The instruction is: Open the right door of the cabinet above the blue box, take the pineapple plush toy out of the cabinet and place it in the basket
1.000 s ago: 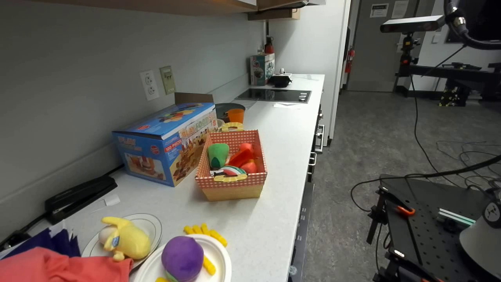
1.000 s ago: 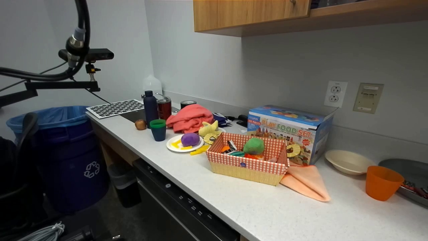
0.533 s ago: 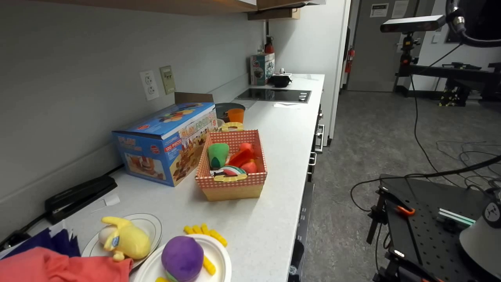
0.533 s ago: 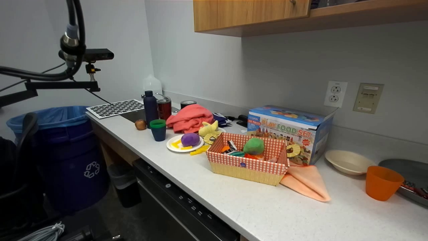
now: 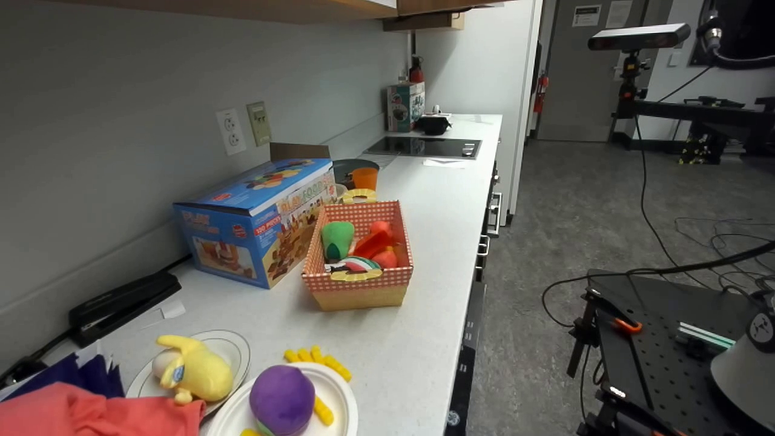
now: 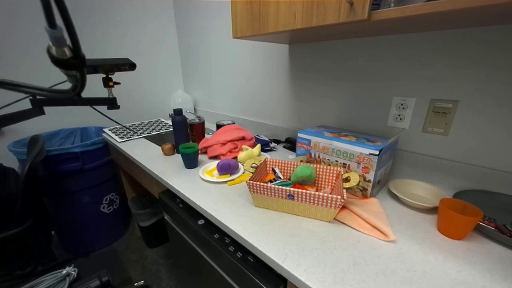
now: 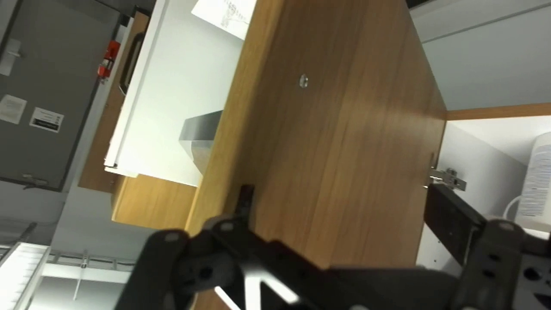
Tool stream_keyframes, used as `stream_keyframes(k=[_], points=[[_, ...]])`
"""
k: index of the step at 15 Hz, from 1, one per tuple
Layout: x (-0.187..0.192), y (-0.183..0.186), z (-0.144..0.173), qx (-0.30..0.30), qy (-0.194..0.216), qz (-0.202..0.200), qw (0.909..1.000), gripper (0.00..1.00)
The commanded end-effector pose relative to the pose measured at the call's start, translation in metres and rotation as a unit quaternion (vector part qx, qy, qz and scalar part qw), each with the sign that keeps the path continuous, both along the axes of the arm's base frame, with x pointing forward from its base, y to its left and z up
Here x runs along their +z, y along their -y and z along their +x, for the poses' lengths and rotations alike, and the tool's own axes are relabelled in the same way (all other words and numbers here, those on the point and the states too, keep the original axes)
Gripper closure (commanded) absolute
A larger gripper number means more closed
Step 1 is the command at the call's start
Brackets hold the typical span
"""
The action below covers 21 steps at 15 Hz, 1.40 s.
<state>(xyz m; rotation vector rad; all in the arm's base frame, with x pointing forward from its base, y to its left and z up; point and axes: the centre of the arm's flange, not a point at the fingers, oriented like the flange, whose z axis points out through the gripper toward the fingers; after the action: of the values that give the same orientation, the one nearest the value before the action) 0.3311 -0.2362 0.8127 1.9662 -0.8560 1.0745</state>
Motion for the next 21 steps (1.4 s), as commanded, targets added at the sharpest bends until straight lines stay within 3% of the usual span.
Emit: stream_keyframes(k=[1,9,21], points=[[-0.011,0.018,-0.008,-0.044,0.012,-0.027,0.9986,0.00],[-0.040,0.042,0.014,-0.126,0.015,-0.126,0.9839,0.00],[-0.078,0.081,0.018,-0.178,-0.023,-0.151,0.9721,0.00]])
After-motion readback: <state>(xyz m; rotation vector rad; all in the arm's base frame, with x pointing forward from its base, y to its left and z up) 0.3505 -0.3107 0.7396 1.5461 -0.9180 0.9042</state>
